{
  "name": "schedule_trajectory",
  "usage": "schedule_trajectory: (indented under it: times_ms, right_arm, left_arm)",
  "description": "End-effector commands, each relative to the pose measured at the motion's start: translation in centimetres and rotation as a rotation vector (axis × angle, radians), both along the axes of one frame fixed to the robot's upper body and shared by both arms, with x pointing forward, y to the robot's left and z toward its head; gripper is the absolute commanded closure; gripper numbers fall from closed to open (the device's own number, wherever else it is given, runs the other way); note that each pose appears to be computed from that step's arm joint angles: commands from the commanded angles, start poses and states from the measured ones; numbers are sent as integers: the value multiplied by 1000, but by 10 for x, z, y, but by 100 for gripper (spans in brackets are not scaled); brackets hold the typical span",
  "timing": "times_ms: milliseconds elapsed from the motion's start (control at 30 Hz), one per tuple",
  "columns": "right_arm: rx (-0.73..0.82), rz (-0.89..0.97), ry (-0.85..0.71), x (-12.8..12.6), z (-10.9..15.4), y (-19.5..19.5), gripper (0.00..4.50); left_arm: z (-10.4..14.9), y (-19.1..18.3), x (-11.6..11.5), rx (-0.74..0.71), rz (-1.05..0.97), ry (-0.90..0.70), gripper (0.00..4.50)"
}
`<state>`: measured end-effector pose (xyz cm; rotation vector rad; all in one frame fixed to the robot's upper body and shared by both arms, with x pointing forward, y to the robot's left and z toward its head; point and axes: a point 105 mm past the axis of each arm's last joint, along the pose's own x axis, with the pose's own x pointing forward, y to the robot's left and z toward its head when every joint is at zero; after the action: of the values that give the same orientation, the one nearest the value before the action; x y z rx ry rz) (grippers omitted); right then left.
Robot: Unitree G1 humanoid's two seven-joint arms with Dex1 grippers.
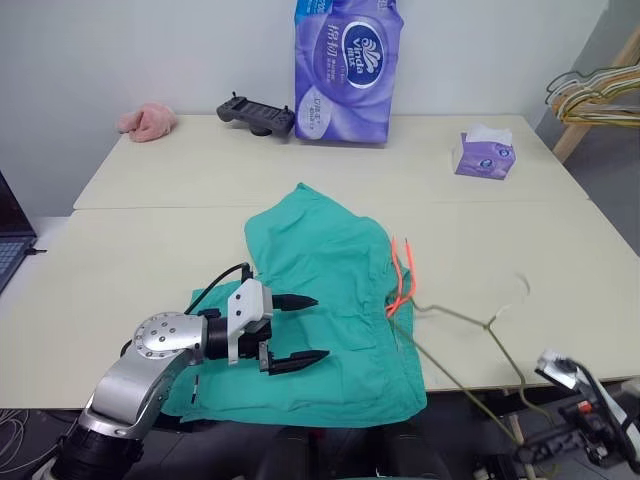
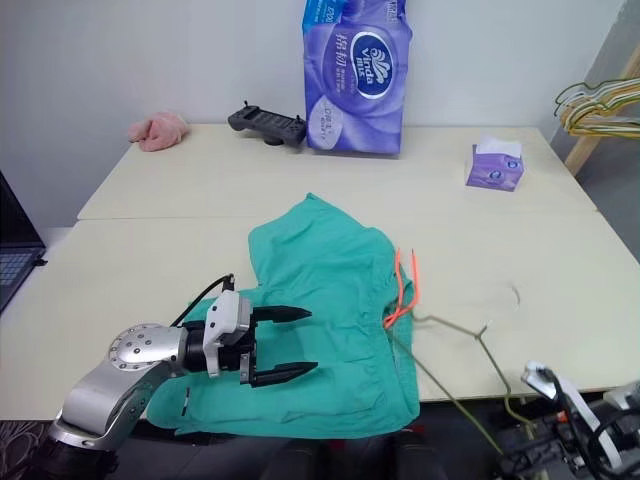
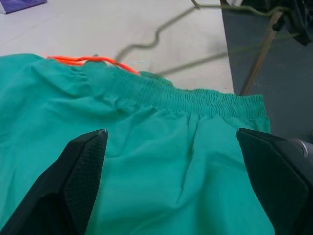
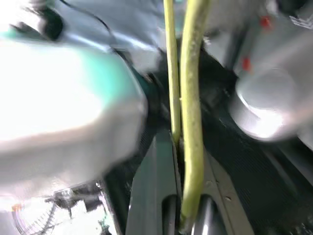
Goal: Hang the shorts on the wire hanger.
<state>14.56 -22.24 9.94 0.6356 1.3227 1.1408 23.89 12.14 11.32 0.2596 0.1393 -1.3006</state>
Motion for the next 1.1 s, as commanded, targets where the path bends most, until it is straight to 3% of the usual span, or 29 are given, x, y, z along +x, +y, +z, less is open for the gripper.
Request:
schedule_trajectory:
  times_ms: [33,300,533,1100]
  right_arm:
    - [65,-3,-60,7,18,11,450]
    - [-48,39,-32,-10,-11,12,450]
    - [-101,-9,-32,-10,-14,-10,450]
    - [-149,110,40,-52,-10,-29,450]
  left_arm:
    - [5,4,2,-2,8,-29,2]
    - [5,4,4,10,2,-33,2]
    - [3,7,-1,16,-1,-26,2]
    - [3,3,-1,15,-15,-22,2]
